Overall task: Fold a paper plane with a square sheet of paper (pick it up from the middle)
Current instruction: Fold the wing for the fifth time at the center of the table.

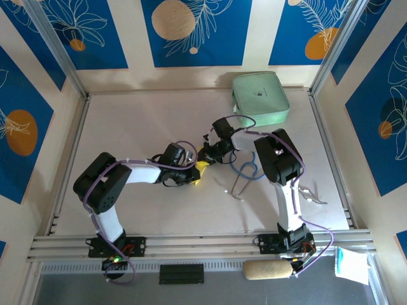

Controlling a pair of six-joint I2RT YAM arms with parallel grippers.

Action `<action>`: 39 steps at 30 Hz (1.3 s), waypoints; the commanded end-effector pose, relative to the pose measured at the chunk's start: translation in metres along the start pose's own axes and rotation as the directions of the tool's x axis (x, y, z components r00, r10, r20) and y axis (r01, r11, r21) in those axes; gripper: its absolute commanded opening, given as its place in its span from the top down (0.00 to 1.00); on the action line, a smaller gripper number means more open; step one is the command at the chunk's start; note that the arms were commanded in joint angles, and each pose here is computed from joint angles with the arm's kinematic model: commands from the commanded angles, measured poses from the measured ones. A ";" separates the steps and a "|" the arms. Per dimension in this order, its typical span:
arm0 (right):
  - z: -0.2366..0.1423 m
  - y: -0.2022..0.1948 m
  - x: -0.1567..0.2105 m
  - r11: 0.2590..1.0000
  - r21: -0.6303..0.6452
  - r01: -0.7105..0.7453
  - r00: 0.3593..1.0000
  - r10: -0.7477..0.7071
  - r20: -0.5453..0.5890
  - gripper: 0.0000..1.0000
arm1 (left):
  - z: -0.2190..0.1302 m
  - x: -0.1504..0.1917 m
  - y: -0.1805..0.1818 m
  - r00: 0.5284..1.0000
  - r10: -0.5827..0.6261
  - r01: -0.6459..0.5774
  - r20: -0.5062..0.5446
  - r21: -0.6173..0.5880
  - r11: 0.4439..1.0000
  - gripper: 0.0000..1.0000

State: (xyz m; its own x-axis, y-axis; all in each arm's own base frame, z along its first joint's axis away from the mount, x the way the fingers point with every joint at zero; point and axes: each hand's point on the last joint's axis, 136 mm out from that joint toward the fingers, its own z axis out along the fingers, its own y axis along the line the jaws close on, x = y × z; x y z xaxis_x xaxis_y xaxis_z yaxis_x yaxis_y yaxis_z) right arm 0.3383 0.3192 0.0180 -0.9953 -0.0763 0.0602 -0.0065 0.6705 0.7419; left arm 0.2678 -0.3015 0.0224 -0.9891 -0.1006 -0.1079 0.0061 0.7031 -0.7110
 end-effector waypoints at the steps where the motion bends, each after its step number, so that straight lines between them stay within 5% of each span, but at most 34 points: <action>1: 0.016 -0.041 0.014 0.988 0.126 -0.090 0.995 0.096 -0.040 0.88 | 0.002 0.027 0.023 0.997 -0.044 0.038 -0.069 -0.086 0.996 0.95; 34: 0.018 -0.048 0.013 0.981 0.152 -0.124 0.990 0.132 -0.049 0.89 | -0.014 0.054 0.042 0.991 -0.028 -0.003 -0.127 -0.234 0.972 0.98; 39: 0.018 -0.049 0.014 0.980 0.156 -0.126 0.990 0.135 -0.049 0.89 | -0.025 0.040 0.009 0.997 0.024 -0.035 -0.078 -0.146 0.989 0.97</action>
State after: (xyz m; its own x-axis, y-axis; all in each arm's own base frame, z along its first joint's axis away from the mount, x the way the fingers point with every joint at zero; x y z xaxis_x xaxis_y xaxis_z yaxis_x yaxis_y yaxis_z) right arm 0.3347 0.3215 0.0175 -0.9916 -0.0817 0.1000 0.0183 0.6776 0.7352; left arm 0.2425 -0.2860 0.0235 -0.9922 -0.0657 -0.1061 0.0147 0.7830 -0.6219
